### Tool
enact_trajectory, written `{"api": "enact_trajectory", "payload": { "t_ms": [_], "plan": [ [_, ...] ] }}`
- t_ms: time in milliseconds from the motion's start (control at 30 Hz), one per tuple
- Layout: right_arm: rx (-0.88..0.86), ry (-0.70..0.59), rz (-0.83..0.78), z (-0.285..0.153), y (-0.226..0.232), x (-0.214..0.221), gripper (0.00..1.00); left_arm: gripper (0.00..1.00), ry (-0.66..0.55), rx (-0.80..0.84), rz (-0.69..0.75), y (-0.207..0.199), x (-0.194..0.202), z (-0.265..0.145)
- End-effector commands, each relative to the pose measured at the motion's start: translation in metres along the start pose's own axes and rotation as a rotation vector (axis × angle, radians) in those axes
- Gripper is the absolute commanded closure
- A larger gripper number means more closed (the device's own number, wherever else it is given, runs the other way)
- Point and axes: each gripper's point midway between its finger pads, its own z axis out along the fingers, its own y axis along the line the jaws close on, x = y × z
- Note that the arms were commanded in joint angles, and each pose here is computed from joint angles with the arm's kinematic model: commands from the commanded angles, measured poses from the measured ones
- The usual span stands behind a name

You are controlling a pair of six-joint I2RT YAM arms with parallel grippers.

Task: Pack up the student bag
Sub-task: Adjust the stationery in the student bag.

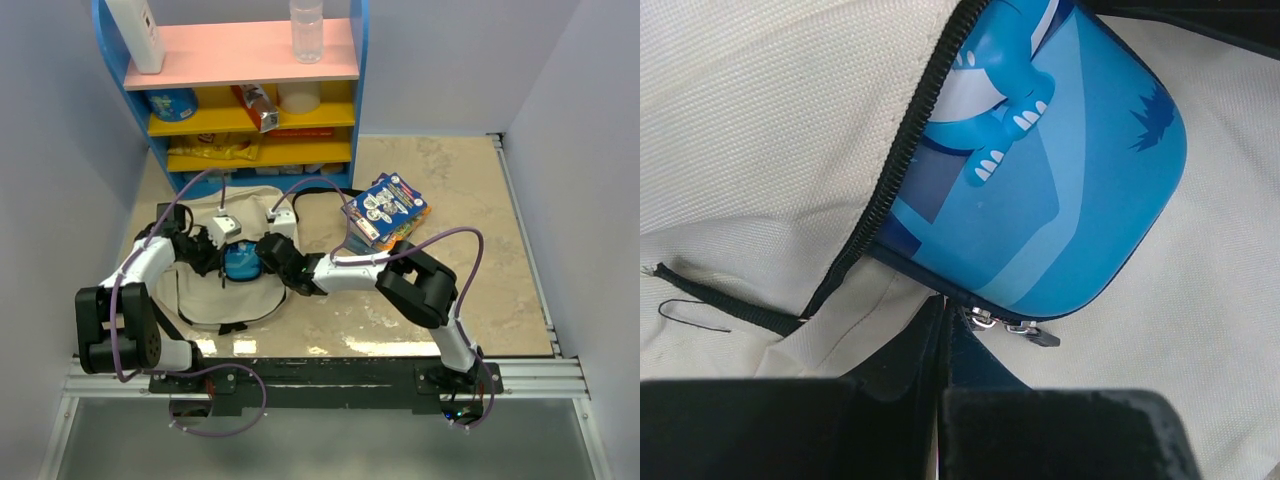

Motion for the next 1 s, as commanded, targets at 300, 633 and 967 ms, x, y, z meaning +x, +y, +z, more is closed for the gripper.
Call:
{"api": "enact_trajectory", "payload": {
  "t_ms": [300, 633, 967],
  "plan": [
    [-0.445, -0.056, -0.061, -0.039, 0.097, 0.006, 1.0, 0.98, -0.059, 0.149, 0.12, -0.049, -0.027, 0.004],
    [-0.199, -0.048, 0.019, -0.045, 0.014, -0.001, 0.5, 0.96, -0.107, 0.387, 0.211, -0.102, -0.044, -0.023],
    [-0.007, -0.09, 0.067, -0.078, -0.047, -0.03, 0.44, 0.81, -0.129, 0.325, 0.215, -0.081, -0.076, -0.039]
  ]
}}
